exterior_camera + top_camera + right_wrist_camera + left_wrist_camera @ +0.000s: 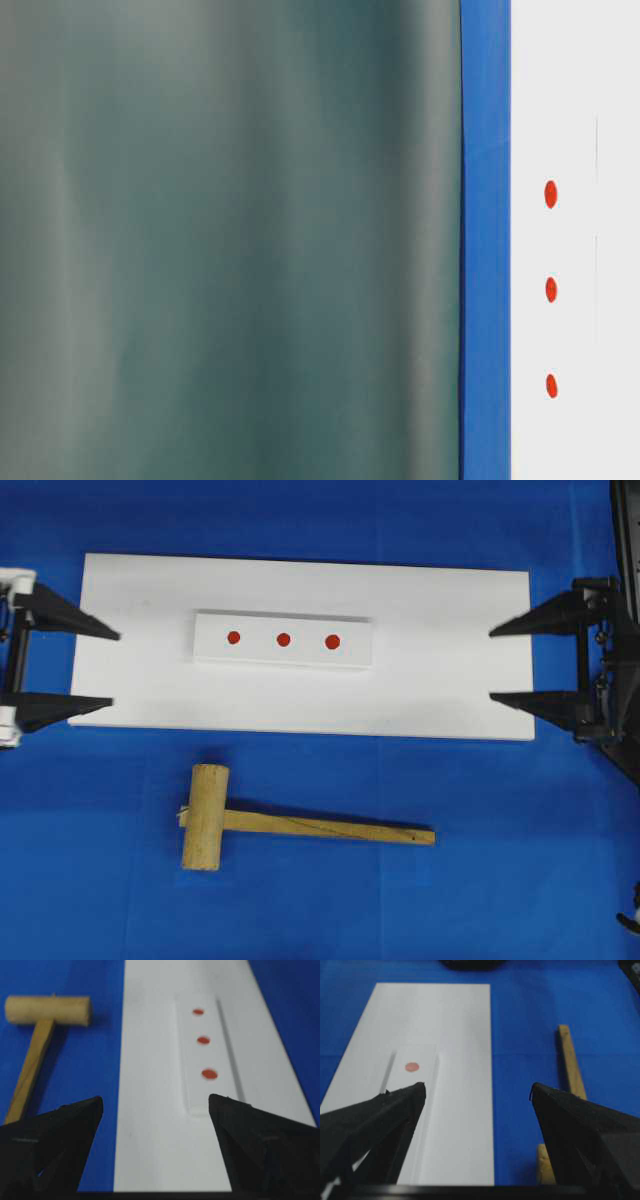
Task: Hit the mark with a hammer.
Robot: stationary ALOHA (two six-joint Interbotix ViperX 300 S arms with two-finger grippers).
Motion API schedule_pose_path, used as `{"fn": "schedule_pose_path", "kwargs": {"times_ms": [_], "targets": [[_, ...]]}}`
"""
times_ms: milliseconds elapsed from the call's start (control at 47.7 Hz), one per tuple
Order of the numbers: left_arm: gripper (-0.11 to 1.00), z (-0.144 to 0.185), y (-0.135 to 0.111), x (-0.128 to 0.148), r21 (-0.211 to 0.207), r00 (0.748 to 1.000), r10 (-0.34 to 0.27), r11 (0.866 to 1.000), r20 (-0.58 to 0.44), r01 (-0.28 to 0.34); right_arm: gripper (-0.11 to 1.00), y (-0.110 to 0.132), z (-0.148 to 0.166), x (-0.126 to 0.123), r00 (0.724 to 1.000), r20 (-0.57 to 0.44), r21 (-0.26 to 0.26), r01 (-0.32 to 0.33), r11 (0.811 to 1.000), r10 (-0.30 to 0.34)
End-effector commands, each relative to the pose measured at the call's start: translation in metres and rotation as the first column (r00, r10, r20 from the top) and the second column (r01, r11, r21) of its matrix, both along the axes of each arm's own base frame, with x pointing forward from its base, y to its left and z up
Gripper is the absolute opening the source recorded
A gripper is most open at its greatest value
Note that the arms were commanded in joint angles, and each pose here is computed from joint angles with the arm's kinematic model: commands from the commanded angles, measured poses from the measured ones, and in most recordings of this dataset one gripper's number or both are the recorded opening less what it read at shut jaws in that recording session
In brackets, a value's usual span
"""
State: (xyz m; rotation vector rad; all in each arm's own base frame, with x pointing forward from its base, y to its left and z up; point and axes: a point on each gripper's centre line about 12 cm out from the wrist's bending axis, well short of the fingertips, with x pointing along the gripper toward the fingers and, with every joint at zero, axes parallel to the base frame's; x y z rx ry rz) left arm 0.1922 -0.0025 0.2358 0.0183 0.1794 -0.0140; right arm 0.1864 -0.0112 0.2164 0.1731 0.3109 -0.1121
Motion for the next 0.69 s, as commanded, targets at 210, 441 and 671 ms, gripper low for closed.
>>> {"fn": "schedule_pose_path", "kwargs": {"times_ms": [210, 441, 671], "targets": [[0.82, -0.004, -0.001, -0.025, 0.013, 1.000, -0.011, 1.000, 0.015, 0.011, 0.76, 0.001, -0.014, -0.016, 1.000, 0.009, 0.002, -0.003, 1.000, 0.002], [0.80, -0.020, -0.001, -0.037, 0.016, 1.000, -0.012, 1.000, -0.001, 0.012, 0.76, 0.001, -0.022, -0.024, 1.000, 0.014, 0.011, -0.001, 1.000, 0.001], [0.80, -0.027, -0.001, -0.039, 0.016, 1.000, -0.012, 1.000, -0.015, 0.012, 0.76, 0.001, -0.022, -0.024, 1.000, 0.011, 0.009, 0.000, 1.000, 0.000]]}}
